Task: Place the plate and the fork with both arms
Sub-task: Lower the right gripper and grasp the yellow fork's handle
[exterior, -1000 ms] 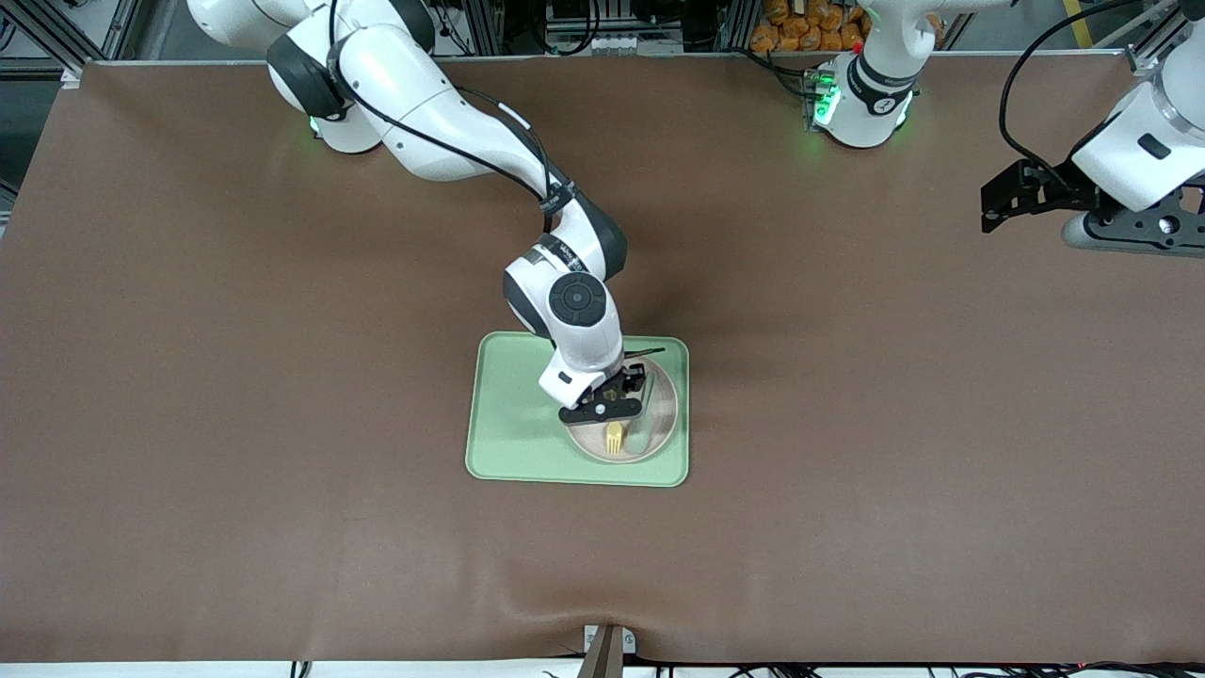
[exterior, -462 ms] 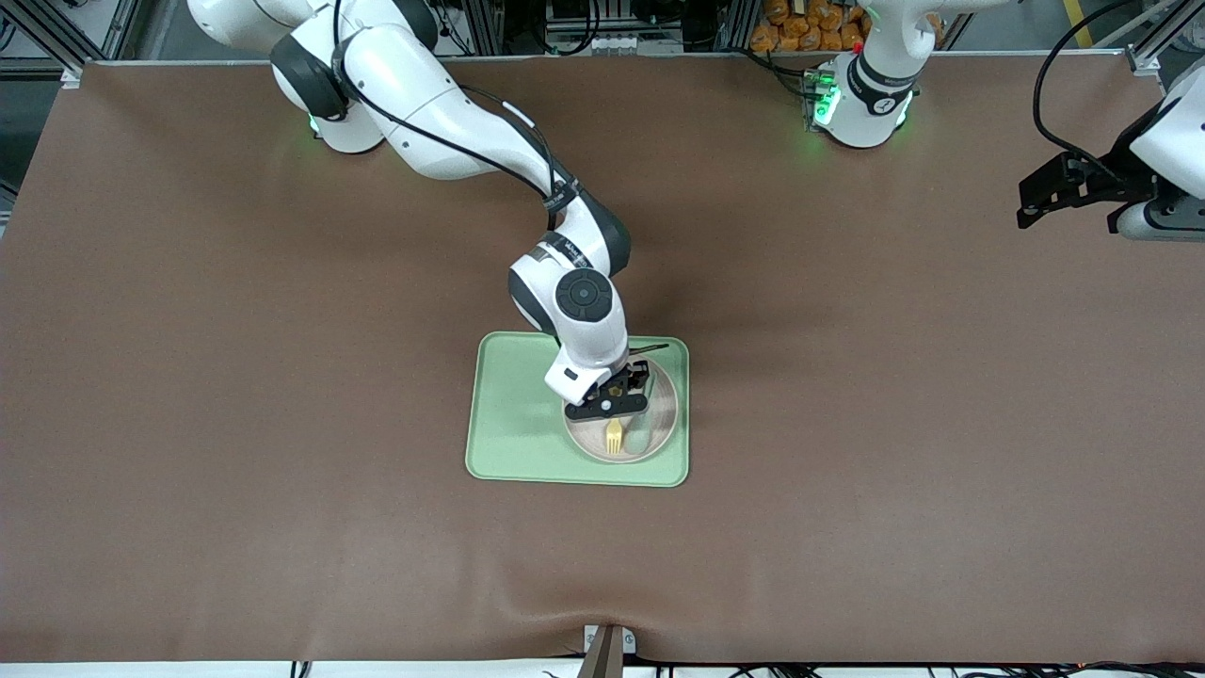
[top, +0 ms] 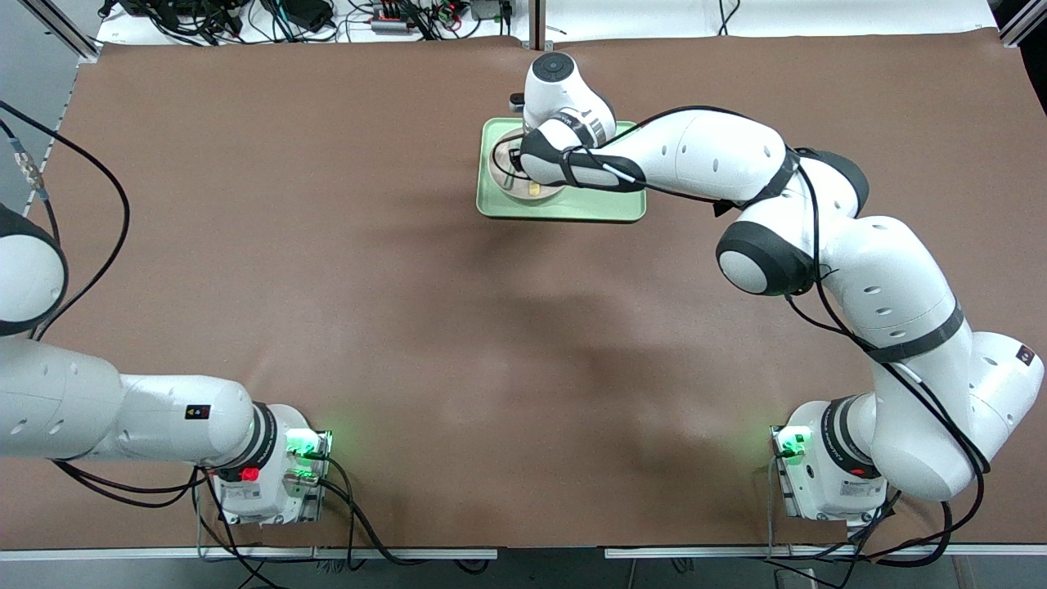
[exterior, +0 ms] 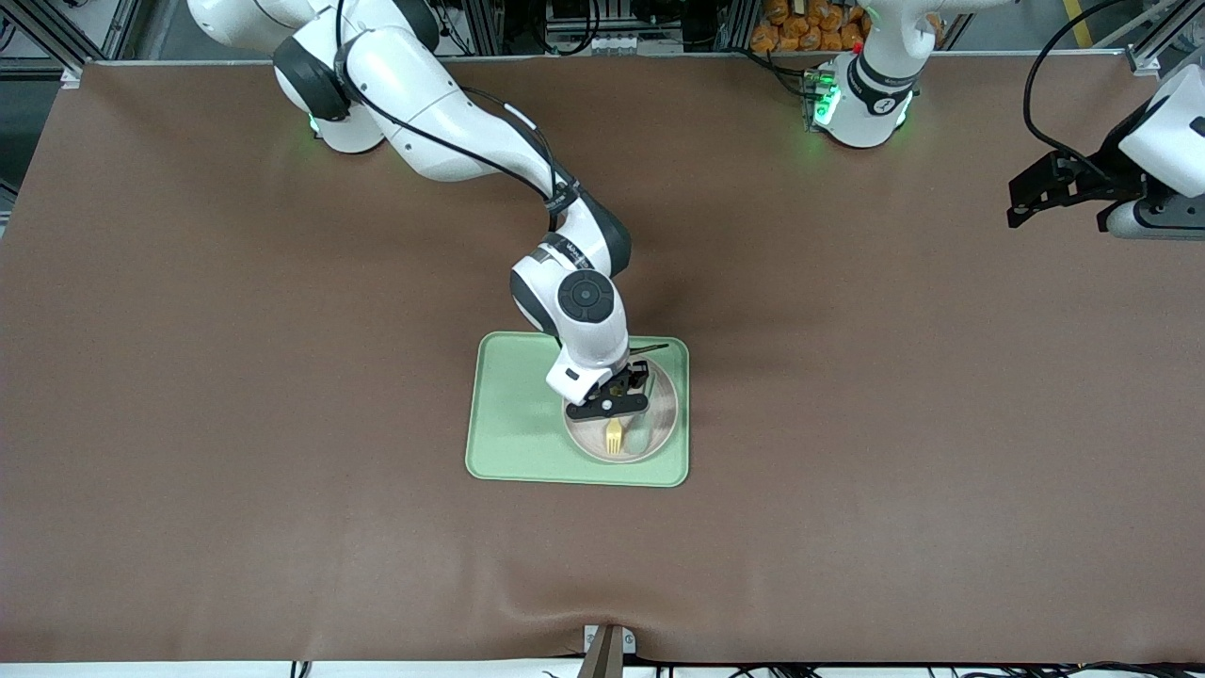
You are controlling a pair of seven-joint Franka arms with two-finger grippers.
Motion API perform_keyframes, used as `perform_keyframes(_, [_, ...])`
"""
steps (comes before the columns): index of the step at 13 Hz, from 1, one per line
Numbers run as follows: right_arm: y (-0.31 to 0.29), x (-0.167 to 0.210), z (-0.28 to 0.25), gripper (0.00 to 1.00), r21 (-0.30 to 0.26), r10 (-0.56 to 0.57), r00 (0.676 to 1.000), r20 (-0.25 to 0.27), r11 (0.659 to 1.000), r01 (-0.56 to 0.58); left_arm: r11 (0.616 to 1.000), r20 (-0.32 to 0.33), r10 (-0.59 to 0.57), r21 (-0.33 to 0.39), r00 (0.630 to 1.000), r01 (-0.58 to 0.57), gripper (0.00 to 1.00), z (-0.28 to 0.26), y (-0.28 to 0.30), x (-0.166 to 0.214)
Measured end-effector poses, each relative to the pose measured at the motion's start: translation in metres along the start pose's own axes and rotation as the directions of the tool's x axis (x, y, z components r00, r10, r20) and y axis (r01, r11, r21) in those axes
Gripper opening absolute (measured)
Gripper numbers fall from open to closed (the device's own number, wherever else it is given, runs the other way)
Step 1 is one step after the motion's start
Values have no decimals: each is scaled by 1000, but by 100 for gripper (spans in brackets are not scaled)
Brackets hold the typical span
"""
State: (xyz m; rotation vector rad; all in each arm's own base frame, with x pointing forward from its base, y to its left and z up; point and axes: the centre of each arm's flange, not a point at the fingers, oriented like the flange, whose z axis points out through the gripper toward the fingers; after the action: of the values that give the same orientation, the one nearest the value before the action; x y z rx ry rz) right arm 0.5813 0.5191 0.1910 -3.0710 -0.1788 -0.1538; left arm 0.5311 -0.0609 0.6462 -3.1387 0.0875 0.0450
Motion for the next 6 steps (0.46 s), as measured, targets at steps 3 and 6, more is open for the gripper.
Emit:
perform_keyframes(3, [0, 1, -1, 36, -9, -11, 1000, -10, 1000, 11, 1000, 1, -1, -7, 1000, 1, 100, 0, 9, -1])
perform_keyframes(6, [-1, 2, -3, 21, -7, -12, 1000, -16, 1000, 12, 1000, 1, -1, -7, 1000, 1, 100, 0, 11, -1])
